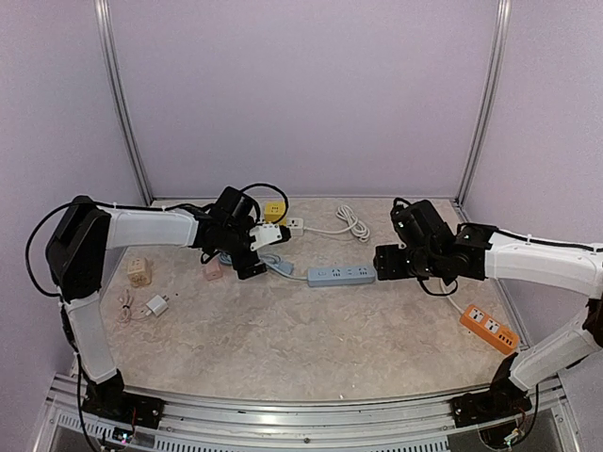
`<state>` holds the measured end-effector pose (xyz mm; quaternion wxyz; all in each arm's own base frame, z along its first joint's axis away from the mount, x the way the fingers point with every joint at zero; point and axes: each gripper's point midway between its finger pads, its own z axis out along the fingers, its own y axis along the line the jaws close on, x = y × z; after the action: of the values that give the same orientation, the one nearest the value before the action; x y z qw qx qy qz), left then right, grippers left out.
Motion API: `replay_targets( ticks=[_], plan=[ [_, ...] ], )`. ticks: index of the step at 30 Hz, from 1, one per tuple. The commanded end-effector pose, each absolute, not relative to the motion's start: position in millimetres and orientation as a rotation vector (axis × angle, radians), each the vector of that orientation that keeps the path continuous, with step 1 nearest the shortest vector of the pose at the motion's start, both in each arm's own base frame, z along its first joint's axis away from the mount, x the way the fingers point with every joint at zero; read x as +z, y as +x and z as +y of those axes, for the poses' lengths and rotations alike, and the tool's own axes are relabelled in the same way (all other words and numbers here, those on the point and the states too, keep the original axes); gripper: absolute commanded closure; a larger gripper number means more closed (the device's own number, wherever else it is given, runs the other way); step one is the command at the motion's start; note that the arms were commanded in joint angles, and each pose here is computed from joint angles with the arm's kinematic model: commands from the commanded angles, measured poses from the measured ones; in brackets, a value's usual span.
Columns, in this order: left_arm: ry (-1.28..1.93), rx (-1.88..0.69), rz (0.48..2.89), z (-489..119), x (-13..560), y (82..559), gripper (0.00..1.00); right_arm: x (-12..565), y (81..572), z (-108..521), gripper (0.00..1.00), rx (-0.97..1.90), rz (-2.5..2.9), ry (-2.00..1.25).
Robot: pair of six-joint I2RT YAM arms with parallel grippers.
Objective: Insert the plug
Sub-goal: Pick up the plug at the center of the board.
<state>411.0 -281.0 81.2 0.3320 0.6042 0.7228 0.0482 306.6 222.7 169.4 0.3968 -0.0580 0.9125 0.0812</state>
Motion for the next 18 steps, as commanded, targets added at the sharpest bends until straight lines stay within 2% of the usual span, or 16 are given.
replay_targets(
  ticks=[1, 8, 13, 18],
  plan=[
    [1.307, 0.268, 2.046, -257.9, 103.5, 433.8, 0.01, 143.6, 299.5, 209.9, 0.24, 0.150, 2.371, -0.159],
    [0.885, 0.339, 2.328, -220.2, 87.7, 450.6, 0.01, 135.2, 301.5, 219.1, 0.24, 0.185, 2.380, -0.188],
    [0.346, 0.207, 2.510, -179.6, 95.9, 460.3, 0.01, 133.3, 300.5, 220.5, 0.24, 0.199, 2.374, -0.196],
    [0.022, 0.104, 2.555, -147.0, 111.8, 457.0, 0.01, 131.4, 297.7, 218.8, 0.24, 0.210, 2.374, -0.191]
  ],
)
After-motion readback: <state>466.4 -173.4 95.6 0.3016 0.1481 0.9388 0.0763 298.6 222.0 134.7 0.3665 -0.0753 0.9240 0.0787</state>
